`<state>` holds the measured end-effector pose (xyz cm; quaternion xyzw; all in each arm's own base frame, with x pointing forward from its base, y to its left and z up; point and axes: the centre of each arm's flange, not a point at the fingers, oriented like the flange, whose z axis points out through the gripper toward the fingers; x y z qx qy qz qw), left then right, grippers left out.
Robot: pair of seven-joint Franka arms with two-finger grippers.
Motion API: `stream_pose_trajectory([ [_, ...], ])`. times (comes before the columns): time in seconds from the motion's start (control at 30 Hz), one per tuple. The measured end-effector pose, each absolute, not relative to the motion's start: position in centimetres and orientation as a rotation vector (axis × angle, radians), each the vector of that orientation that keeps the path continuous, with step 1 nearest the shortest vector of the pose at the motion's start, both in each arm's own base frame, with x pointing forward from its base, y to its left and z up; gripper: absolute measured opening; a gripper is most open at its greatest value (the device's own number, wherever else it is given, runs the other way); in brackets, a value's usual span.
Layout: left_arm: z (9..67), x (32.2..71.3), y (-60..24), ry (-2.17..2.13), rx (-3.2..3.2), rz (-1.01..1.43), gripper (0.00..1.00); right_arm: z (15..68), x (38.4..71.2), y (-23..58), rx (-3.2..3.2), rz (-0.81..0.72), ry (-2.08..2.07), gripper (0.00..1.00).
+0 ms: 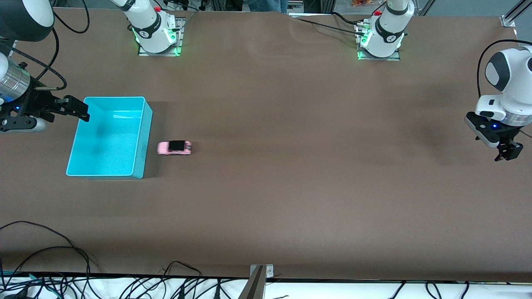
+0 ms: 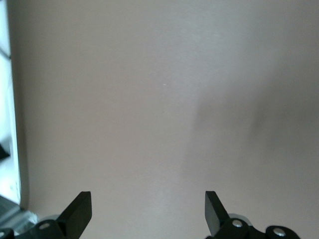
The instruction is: Wind and store pink jeep toy
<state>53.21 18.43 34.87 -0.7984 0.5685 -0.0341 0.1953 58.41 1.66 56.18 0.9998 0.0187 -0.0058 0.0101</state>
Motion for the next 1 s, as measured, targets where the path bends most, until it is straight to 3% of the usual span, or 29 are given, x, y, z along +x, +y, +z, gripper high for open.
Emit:
stream_pose_trajectory([
  [0.6, 37.3, 53.1, 15.8, 1.412, -2.416, -0.094, 1.00, 54.8, 59.0, 2.6, 3.129, -0.046, 0.102, 1.00],
  [1.0, 45.5, 53.9, 12.7, 1.152, -2.817, -0.075, 1.00, 51.3, 60.2, 4.0, 3.100, -0.125, 0.683, 1.00],
])
